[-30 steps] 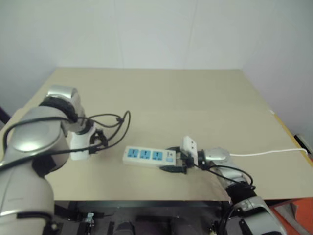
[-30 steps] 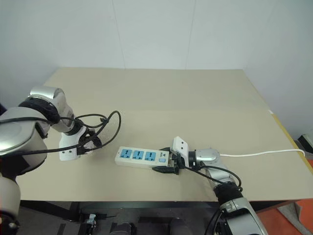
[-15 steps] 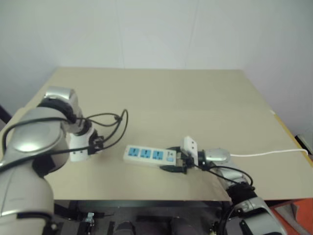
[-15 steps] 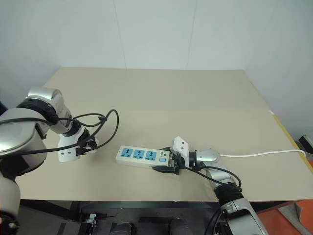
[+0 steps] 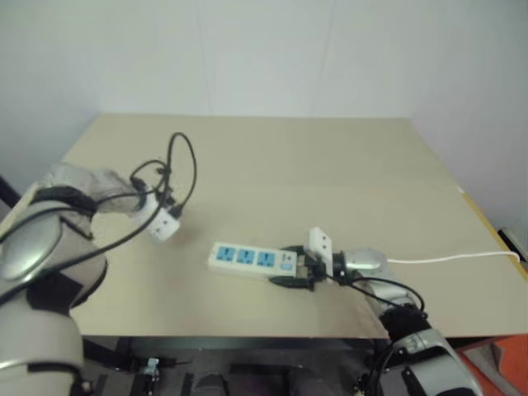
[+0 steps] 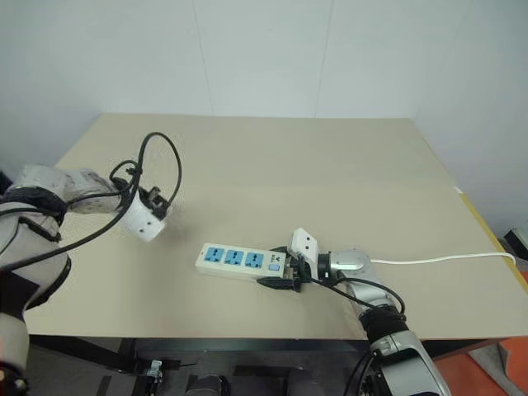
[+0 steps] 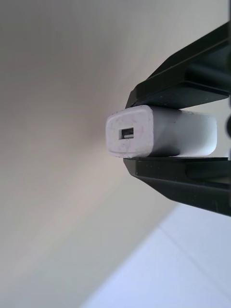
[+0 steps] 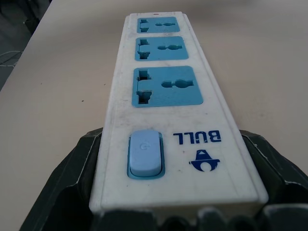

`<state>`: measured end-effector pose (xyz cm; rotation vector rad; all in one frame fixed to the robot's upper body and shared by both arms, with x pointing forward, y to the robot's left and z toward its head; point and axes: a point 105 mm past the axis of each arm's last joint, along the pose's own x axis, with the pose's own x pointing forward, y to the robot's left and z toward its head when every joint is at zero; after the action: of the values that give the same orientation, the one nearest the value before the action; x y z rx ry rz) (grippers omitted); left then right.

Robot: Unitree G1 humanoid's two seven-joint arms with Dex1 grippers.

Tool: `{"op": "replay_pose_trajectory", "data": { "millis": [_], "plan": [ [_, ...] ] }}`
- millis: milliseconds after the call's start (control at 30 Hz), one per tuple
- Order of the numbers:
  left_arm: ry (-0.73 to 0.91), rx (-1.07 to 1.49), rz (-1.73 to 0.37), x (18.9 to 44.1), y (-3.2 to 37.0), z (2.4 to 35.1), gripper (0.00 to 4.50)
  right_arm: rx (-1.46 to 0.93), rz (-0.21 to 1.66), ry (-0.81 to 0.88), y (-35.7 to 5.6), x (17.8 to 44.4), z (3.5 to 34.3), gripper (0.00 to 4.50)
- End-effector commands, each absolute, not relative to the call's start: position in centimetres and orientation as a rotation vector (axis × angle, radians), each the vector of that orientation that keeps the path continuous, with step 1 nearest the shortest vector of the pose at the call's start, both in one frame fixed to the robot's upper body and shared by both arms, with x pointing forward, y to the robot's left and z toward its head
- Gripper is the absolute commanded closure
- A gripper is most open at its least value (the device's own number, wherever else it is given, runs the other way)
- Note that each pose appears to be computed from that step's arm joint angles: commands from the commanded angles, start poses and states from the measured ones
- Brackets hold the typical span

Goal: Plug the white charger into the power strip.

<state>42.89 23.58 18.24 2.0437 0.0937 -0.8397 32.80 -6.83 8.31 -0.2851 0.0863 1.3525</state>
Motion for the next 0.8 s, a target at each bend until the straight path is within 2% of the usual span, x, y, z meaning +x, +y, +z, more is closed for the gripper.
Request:
{"op": "replay_pose_trajectory", "data": {
  "millis": [33, 333, 500, 700, 800],
  "plan": [
    [0.076, 1.928, -0.672, 44.1, 23.4, 20.2, 3.49, -0.308, 1.337, 0.049, -6.8, 33.3, 9.1, 1.10],
    [0.040, 1.432, -0.306, 47.1, 21.8, 22.5, 3.49, -0.306, 1.333, 0.040, -6.6, 33.4, 9.1, 1.10],
    [-0.012, 0.911, -0.112, 48.4, 20.2, 24.3, 3.49, -0.302, 1.328, 0.033, -6.4, 33.3, 9.1, 1.10],
    [-0.092, 0.277, -0.199, 47.7, 17.3, 26.1, 3.49, -0.291, 1.312, 0.025, -6.4, 33.3, 9.1, 1.10],
    [-0.142, 0.089, -0.375, 45.4, 15.9, 27.2, 3.49, -0.285, 1.305, 0.024, -6.4, 33.3, 9.0, 1.10]
  ]
}}
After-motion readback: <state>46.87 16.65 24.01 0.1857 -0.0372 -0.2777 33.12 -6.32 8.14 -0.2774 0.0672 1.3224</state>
